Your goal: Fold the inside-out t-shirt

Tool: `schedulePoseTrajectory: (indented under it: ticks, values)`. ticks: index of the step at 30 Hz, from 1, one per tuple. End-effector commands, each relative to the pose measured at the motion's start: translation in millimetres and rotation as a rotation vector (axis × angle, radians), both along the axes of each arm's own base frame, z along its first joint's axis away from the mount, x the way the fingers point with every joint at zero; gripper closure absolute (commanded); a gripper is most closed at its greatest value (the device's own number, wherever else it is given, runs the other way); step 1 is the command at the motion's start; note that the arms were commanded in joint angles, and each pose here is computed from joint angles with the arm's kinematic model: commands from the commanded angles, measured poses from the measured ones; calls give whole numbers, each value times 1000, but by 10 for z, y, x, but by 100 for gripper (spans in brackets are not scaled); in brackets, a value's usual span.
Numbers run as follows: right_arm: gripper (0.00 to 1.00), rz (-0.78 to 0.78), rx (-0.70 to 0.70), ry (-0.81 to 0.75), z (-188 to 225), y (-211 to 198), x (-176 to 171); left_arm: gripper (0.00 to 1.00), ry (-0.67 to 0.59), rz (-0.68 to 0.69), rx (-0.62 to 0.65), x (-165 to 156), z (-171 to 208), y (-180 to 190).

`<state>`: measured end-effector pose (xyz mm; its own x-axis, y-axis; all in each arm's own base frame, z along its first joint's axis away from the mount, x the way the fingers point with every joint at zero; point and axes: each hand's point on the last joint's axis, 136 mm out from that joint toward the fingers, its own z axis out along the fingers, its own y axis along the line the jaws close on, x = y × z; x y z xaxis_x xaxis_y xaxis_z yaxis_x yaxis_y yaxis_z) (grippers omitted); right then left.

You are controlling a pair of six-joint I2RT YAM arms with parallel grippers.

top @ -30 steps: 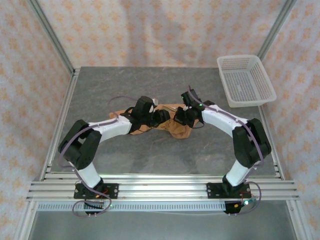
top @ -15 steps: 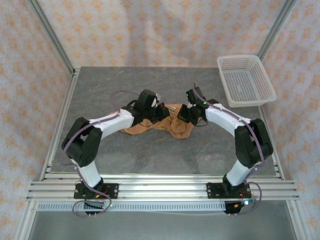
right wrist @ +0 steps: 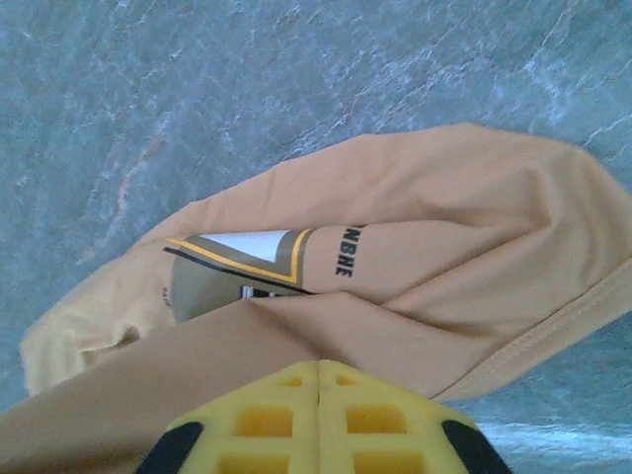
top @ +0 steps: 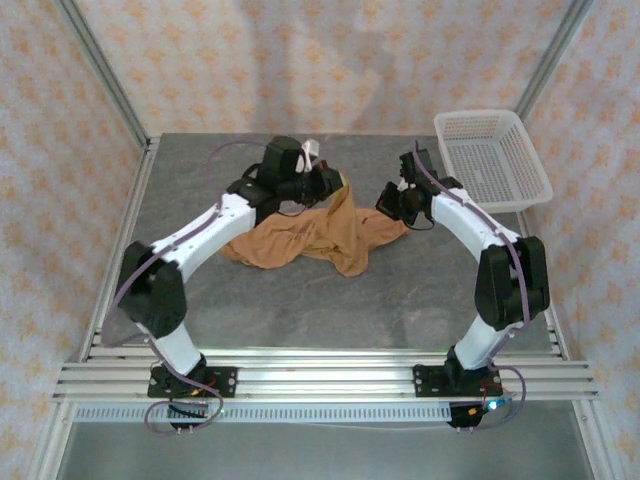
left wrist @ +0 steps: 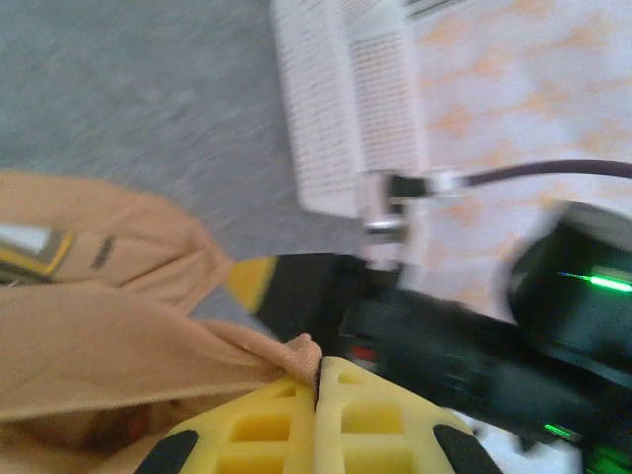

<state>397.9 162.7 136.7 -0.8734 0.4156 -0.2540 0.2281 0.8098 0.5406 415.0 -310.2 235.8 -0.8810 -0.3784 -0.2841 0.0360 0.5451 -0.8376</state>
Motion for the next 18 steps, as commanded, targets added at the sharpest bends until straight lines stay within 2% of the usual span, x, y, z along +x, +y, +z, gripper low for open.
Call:
schedulePoseTrajectory:
  ticks: [1, 3, 5, 8, 12, 16, 18]
  values:
    - [67, 29, 147, -45, 197, 276, -183, 100, 70, -20, 26, -2, -271, -54]
    - [52, 30, 240, -83, 251, 446, -239, 100, 78, -18, 75, 26, -330, -30]
    - [48, 33, 315, -123, 301, 580, -277, 100, 85, -17, 103, 42, -368, -15]
    - [49, 32, 356, -141, 304, 671, -290, 100, 105, -23, 103, 50, -415, -60]
    - [50, 11, 340, -117, 161, 677, -227, 100, 116, -29, 94, 36, -442, -117]
    - [46, -46, 330, -104, -12, 720, -19, 100, 114, -24, 86, 34, -414, -129]
    - [51, -107, 322, -96, -114, 702, 125, 100, 110, -24, 84, 41, -393, -130]
